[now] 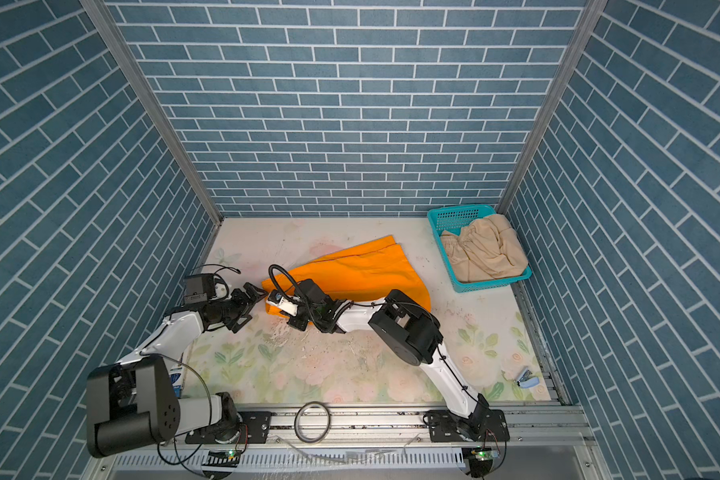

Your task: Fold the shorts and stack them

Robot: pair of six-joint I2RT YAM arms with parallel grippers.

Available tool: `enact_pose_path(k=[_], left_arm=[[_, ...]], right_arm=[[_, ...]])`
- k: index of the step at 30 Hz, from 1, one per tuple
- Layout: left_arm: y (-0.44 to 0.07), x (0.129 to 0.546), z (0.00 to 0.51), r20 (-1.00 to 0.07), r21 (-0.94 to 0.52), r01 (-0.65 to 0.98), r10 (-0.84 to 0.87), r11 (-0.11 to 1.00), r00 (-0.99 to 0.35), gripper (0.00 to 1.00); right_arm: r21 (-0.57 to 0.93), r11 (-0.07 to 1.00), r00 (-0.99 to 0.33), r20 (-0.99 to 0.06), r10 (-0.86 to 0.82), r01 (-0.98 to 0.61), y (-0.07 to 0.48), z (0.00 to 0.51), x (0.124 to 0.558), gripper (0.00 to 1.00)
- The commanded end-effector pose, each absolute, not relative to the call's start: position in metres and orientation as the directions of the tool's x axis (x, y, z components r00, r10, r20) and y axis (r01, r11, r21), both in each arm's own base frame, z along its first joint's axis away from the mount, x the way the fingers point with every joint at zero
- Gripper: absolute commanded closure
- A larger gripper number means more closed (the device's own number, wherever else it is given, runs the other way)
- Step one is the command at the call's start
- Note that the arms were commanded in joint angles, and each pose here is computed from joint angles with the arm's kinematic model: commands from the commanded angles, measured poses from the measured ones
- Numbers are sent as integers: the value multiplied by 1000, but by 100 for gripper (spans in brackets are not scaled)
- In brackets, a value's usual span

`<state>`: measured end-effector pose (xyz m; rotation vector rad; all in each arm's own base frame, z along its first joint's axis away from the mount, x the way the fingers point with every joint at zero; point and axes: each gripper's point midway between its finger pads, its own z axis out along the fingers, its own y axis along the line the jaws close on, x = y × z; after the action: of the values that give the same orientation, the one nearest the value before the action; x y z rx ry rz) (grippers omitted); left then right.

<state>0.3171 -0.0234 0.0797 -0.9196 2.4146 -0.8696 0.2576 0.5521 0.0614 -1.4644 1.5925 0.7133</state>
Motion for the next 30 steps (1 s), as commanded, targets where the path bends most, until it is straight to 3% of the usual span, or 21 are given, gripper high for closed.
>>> enact_pose_path(k=[1,15,17,22,25,29,30], left_arm=[[-27,330,76,-191,-687,-414,-699,597,-689,0],[-65,353,43,-188,-692,-373,-653,618,-733,2],[-68,356,43,-195,-691,-358,-639,628,-744,14],[-75,359,47,-224,-667,-317,-588,674,-777,60],[-77,359,55,-240,-642,-293,-549,708,-801,85],[-78,355,66,-256,-612,-266,-505,745,-825,92],[-78,354,69,-257,-605,-262,-496,752,-830,92]], right_arm=[[-141,162,60,-904,-423,-977,557,100,258,100],[-155,165,87,-929,-359,-974,558,132,257,100],[-153,158,89,-932,-351,-975,558,136,255,100],[-135,144,78,-936,-344,-980,556,140,250,98],[-117,153,59,-938,-342,-981,549,145,249,78],[-21,192,-43,-946,-321,-981,522,161,253,45],[6,213,-73,-948,-309,-977,513,167,256,42]])
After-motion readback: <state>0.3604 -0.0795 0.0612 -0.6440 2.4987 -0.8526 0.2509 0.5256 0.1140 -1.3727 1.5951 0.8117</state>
